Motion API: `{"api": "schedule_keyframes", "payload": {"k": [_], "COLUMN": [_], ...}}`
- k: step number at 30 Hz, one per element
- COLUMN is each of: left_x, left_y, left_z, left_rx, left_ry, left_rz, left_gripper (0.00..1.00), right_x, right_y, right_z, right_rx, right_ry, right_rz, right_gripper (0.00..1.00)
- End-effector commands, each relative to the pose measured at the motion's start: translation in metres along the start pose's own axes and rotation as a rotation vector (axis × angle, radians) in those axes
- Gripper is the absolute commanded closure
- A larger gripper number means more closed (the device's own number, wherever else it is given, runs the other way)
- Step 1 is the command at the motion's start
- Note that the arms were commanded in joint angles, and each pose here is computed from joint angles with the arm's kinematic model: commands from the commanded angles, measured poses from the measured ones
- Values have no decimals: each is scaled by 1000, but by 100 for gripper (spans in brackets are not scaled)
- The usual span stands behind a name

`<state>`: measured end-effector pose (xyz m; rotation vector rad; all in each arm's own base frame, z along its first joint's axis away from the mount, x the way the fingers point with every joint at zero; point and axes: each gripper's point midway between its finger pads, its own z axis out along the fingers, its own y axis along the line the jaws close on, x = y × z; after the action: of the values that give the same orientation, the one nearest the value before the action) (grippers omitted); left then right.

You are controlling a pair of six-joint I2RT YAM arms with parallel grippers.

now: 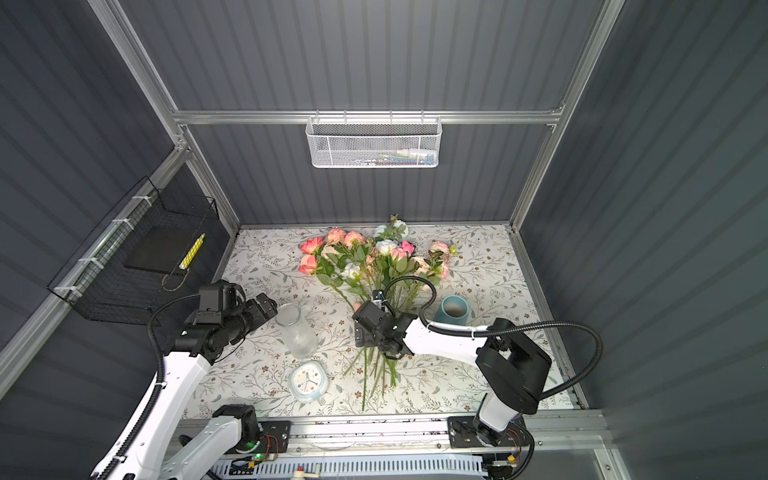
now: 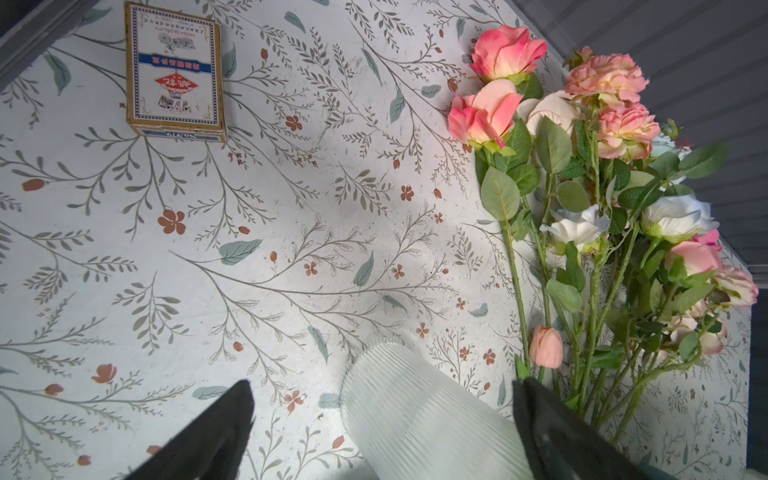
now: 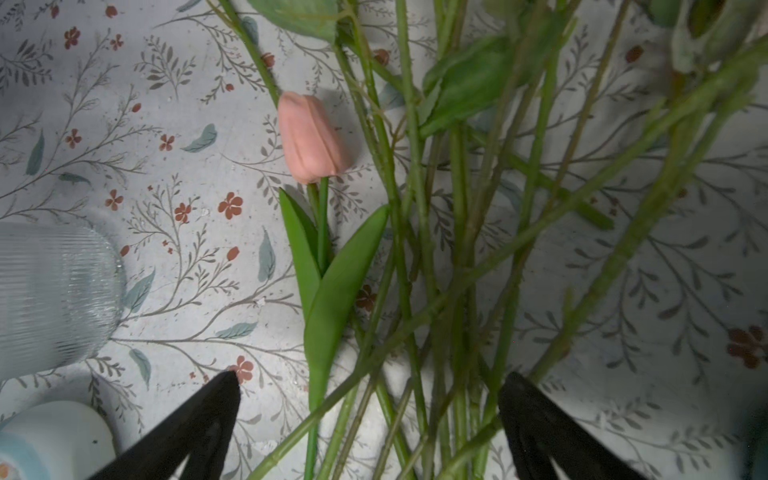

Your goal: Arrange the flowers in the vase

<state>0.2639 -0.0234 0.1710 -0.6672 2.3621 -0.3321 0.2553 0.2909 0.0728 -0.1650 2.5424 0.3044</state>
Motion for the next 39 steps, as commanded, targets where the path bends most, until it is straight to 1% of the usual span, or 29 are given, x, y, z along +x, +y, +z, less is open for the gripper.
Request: {"api": "schedule_keyframes", "payload": {"k": [1, 4, 6, 8, 12, 16, 21, 25, 27, 29, 31, 34, 39], "left_x": [17, 29, 34, 34, 34, 53, 74, 83, 87, 91, 95, 102, 118], "left_y": [14, 28, 40, 44, 43, 40, 36, 29, 23, 15, 8, 2, -4], "left_z": [8, 19, 24, 26, 32, 48, 64, 72, 75, 78, 81, 87, 94], "left_rx": [-30, -76, -139, -167, -160, -122, -59, -50, -51, -47, -43, -32, -14], "left_ry": [36, 54, 63, 69, 65, 142, 199, 219, 228, 232, 239, 260, 293], "left_rz": [-46, -88, -104, -116, -133, -149, -173, -141, -117, -89, -62, -55, -30], "left_gripper": [5, 10, 10, 10, 14, 22, 24, 24, 24, 24, 24, 25, 26], "right_x": [-7, -8, -9, -11, -12, -16, -32, -44, -45, -44, -43, -43, -45], "right_y": [-10, -13, -11, -11, -13, -16, -10, 8, 19, 24, 26, 24, 12], "right_z": [-7, -11, -14, -16, -18, -25, -34, -32, -25, -20, -16, -17, -21], "right_rx": [22, 17, -1, -12, -13, -15, -39, -105, -133, -129, -132, -135, -98], "right_ry": [-57, -71, -82, -93, -105, -133, -172, -146, -103, -70, -60, -72, -94], "right_rz": [80, 84, 87, 90, 96, 97, 65, 1, -36, -68, -65, -50, -41], "right_gripper": [1, 1, 1, 1, 1, 1, 1, 1, 5, 8, 11, 11, 10]}}
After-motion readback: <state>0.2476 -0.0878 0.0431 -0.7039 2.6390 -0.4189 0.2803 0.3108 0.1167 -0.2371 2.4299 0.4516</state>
